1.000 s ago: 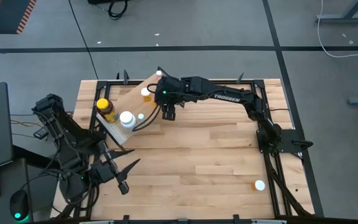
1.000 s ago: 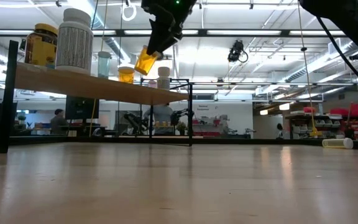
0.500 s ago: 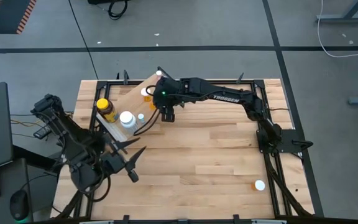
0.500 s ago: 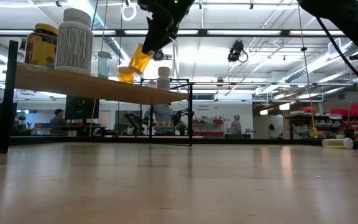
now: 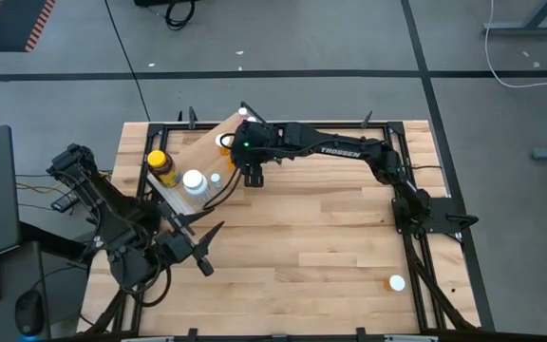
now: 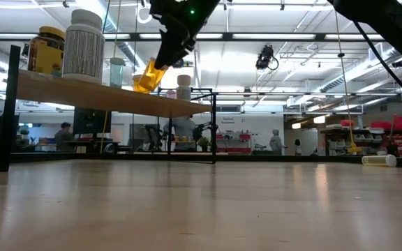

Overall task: Pick and place medicine bottles onto shelf by color
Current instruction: Put the top orange pill bottle on the shelf

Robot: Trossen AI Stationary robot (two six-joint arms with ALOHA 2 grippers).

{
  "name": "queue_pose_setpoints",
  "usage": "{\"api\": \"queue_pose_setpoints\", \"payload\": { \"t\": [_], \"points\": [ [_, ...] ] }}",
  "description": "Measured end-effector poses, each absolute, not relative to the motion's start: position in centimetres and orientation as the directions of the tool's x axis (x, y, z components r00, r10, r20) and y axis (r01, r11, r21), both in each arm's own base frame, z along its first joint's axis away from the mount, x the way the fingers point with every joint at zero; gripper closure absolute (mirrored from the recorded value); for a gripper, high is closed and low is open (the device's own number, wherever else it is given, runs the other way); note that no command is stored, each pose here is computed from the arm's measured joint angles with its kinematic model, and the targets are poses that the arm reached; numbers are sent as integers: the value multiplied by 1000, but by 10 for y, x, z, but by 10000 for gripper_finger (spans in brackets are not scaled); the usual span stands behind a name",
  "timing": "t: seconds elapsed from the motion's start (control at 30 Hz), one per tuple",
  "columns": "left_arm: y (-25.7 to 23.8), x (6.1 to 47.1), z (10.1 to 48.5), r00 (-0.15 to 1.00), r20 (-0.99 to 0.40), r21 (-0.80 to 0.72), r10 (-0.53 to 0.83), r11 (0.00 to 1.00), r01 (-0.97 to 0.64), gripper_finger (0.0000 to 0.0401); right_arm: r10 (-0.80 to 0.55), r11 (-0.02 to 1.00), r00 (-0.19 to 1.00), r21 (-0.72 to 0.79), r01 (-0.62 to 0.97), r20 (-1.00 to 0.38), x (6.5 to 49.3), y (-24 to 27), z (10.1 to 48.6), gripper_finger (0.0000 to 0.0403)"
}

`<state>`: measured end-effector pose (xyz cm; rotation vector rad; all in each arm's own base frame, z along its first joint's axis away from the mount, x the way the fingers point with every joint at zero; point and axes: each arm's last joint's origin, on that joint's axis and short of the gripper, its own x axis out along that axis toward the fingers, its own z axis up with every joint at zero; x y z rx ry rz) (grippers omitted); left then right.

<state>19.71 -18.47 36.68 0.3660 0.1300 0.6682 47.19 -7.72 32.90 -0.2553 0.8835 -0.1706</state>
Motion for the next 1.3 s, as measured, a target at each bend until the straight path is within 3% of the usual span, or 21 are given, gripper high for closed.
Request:
{"api": "queue_pose_setpoints", "payload": {
  "t": [0.3,0.9,1.3],
  "points": [
    [-185,197,367,780,-1,352,626,730,-586,229,-211,965,650,-260,21,-730,474,-76,330,170],
    [-185,197,367,780,-1,344,626,732,-588,229,-195,971,568,-239,-5,-800,465,-72,325,170],
    [-185,197,367,780,-1,351,625,731,-585,229,-101,986,432,-149,-79,-896,437,-6,338,170]
  ]
}}
